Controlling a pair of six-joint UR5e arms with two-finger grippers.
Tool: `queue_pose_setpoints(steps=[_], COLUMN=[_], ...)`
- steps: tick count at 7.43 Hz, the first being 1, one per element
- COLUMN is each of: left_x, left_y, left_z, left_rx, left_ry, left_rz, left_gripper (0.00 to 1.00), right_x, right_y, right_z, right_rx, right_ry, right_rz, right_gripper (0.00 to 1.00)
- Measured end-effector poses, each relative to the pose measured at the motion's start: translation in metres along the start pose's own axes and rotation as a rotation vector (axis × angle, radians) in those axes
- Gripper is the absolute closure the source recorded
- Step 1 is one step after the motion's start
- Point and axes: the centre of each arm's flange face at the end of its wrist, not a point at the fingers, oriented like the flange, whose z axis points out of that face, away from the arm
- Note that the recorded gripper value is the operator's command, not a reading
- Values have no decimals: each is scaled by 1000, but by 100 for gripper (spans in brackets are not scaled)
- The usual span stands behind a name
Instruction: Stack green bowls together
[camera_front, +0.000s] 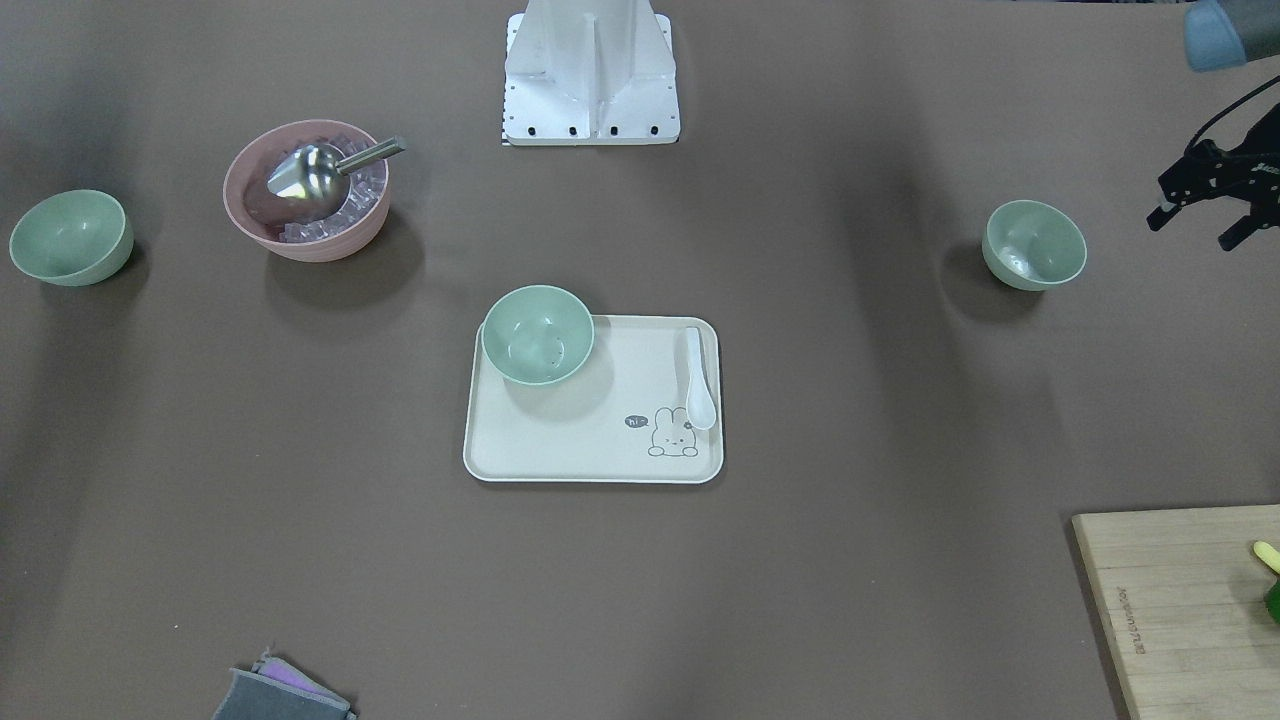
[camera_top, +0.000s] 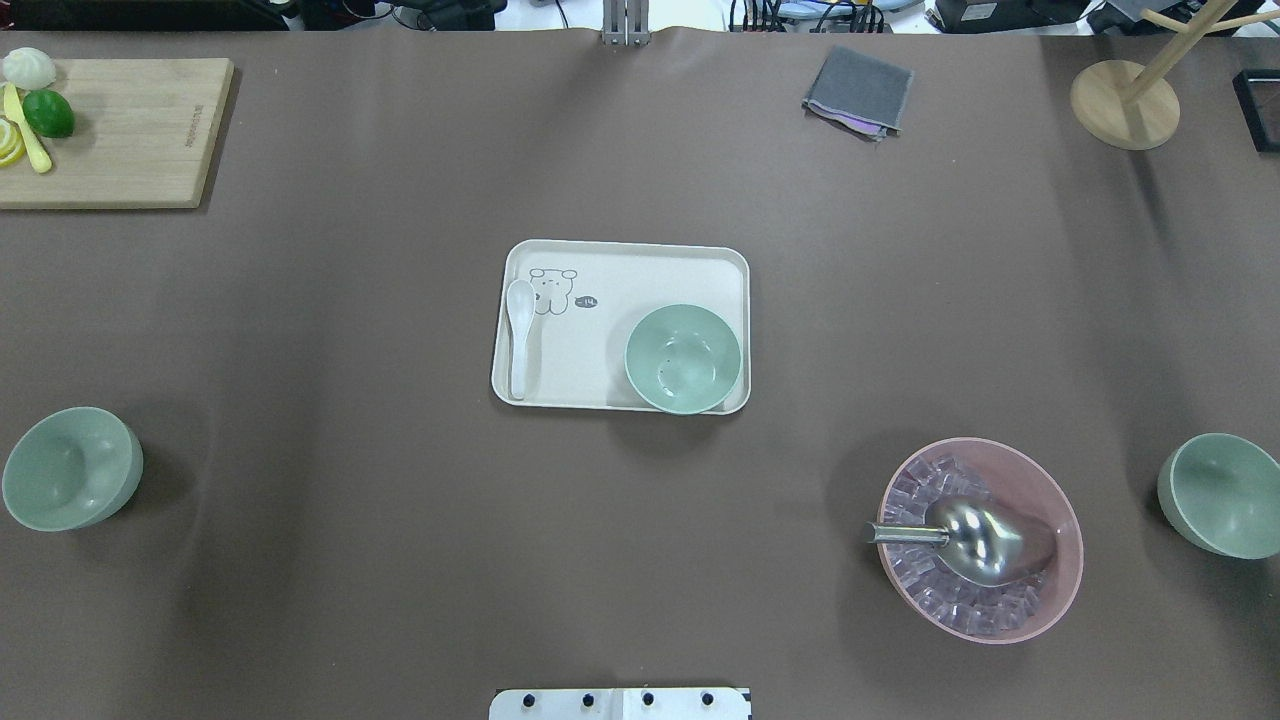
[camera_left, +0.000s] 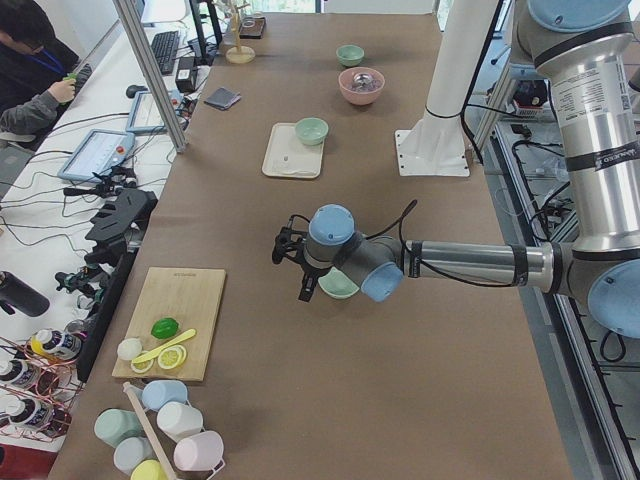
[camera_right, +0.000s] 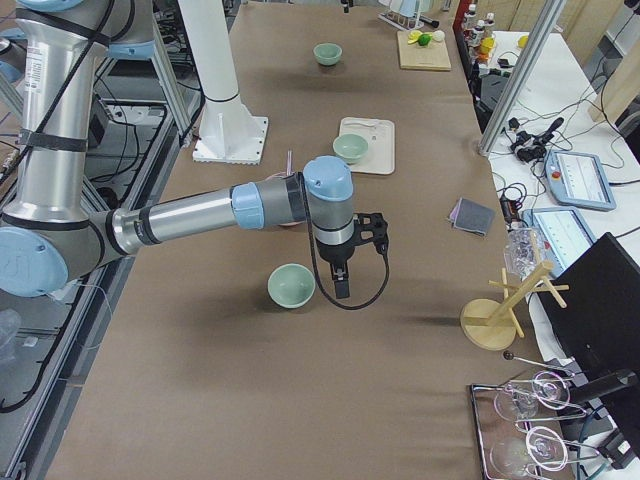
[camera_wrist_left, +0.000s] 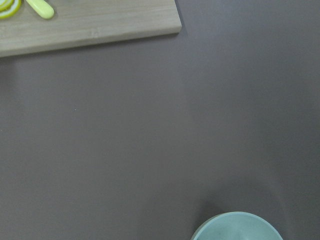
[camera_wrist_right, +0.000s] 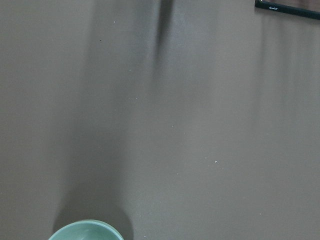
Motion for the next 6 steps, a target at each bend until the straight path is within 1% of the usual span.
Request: queue_pose_setpoints(steps=[2, 3, 4, 6], left_x=[1, 3, 7, 18], left_y=[16, 22, 26, 33], left_z=[39, 53, 62, 75], left_rx=[-18, -29, -41, -65], left_ry=[-37, -44, -42, -28], left_rz=[38, 62, 82, 119], left_gripper=[15, 18, 28, 33], right_x=[1, 1, 1, 2], right_y=[2, 3, 3, 4], right_z=[1, 2, 2, 2], right_rx=[-4, -4, -5, -6], right_ry=[0, 0, 0, 0], right_rz=[2, 2, 3, 5], right_gripper=[0, 0, 0, 0])
